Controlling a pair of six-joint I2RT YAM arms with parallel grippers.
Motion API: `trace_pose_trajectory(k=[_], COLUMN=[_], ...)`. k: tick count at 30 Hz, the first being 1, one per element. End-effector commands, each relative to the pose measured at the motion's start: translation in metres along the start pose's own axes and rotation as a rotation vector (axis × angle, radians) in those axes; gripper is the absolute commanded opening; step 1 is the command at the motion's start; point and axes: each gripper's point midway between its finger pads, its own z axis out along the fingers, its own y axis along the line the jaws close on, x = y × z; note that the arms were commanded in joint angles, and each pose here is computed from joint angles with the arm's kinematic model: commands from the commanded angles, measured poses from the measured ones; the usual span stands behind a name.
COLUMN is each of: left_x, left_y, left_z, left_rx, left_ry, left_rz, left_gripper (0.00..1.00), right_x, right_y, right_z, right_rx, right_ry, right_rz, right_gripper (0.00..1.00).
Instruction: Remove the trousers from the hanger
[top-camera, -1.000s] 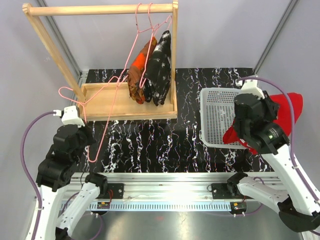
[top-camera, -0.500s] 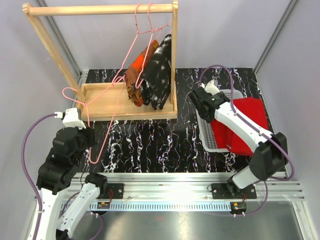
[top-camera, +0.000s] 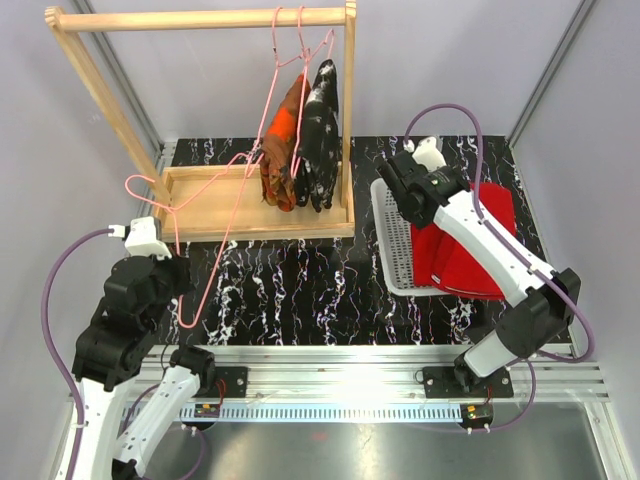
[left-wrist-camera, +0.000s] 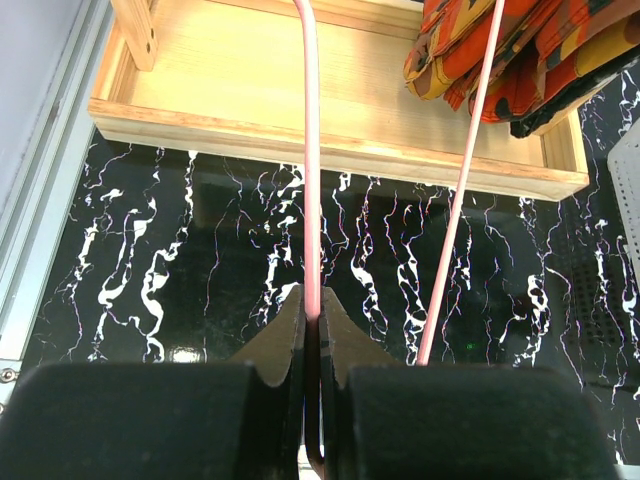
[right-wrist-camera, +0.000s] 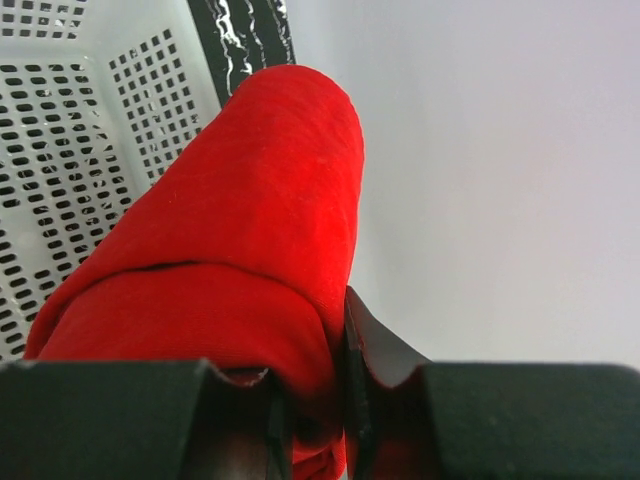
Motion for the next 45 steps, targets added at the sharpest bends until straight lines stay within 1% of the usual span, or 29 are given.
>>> trace_pose_trajectory(k=[1,5,10,12,13,15,19,20,21,24,27,28,30,31,33,36,37,39,40,42,43,44,45], left_x=[-0.009,-0.009,-0.007,-0.007,-0.007,-0.006,-0.007,-0.007,-0.007,-0.007,-0.006,-0.005,-0.005,-0.005,-0.005,-0.005,-0.005,-0.005,-0.005,-0.004,-0.004,-0.004,-0.004], left_y=[-0.008,-0.008,-0.009,-0.008,-0.008,-0.008,-0.008,-0.008,-0.008,-0.009,-0.010,-0.010,-0.010,-0.009,-0.009,-0.009,-0.009,-0.009,-0.009,-0.010,-0.010,-0.011,-0.011], left_z=[0.003,0.004,0.005,0.004,0.003,0.003,0.001,0.001,0.001,0.001,0.002,0.002,0.002,0.003,0.003,0.004,0.004,0.003,0.004,0.004,0.004,0.005,0.005], left_rx=[0.034,0.035,0.036,0.037,0.039,0.039,0.043,0.043,0.043,0.050,0.053,0.053,0.052,0.051,0.047,0.047,0.049,0.049,0.050,0.051,0.054,0.058,0.058], left_ry=[-0.033,-0.030,-0.025,-0.026,-0.029,-0.029,-0.035,-0.035,-0.037,-0.038,-0.034,-0.032,-0.033,-0.035,-0.034,-0.033,-0.034,-0.035,-0.033,-0.031,-0.030,-0.026,-0.026], left_rz=[-0.007,-0.005,-0.004,-0.004,-0.005,-0.005,-0.005,-0.005,-0.004,-0.004,-0.003,-0.003,-0.004,-0.005,-0.004,-0.006,-0.006,-0.006,-0.006,-0.006,-0.005,-0.005,-0.005], left_gripper=[0.00,0.00,0.00,0.00,0.00,0.00,0.00,0.00,0.00,0.00,0.00,0.00,0.00,0.00,0.00,0.00,0.00,0.00,0.00,0.00,0.00,0.00,0.00], right_x=[-0.020,-0.032,-0.051,-0.060,-0.064,-0.072,-0.077,-0.079,-0.075,-0.076,-0.081,-0.082,-0.084,-0.082,-0.081,-0.071,-0.061,-0.054,-0.047,-0.039,-0.031,-0.029,-0.033], right_y=[-0.046,-0.059,-0.074,-0.072,-0.074,-0.066,-0.049,-0.046,-0.047,-0.050,-0.067,-0.075,-0.093,-0.109,-0.123,-0.141,-0.150,-0.156,-0.155,-0.166,-0.168,-0.168,-0.168], right_z=[-0.024,-0.043,-0.057,-0.058,-0.059,-0.058,-0.053,-0.052,-0.052,-0.054,-0.062,-0.066,-0.075,-0.080,-0.087,-0.092,-0.093,-0.094,-0.092,-0.094,-0.093,-0.093,-0.094], right_rx=[0.099,0.113,0.145,0.152,0.159,0.146,0.140,0.140,0.147,0.139,0.153,0.161,0.176,0.198,0.220,0.246,0.271,0.285,0.301,0.311,0.324,0.328,0.329], right_ry=[-0.107,-0.164,-0.200,-0.217,-0.220,-0.232,-0.216,-0.215,-0.202,-0.209,-0.240,-0.249,-0.272,-0.278,-0.287,-0.288,-0.280,-0.278,-0.268,-0.275,-0.265,-0.267,-0.278], right_rz=[0.125,0.119,0.087,0.090,0.052,0.052,-0.006,0.007,-0.014,0.033,0.078,0.070,0.106,0.113,0.126,0.124,0.109,0.111,0.077,0.122,0.072,0.063,0.126], right_gripper=[0.00,0.00,0.00,0.00,0.00,0.00,0.00,0.00,0.00,0.00,0.00,0.00,0.00,0.00,0.00,0.00,0.00,0.00,0.00,0.00,0.00,0.00,0.00])
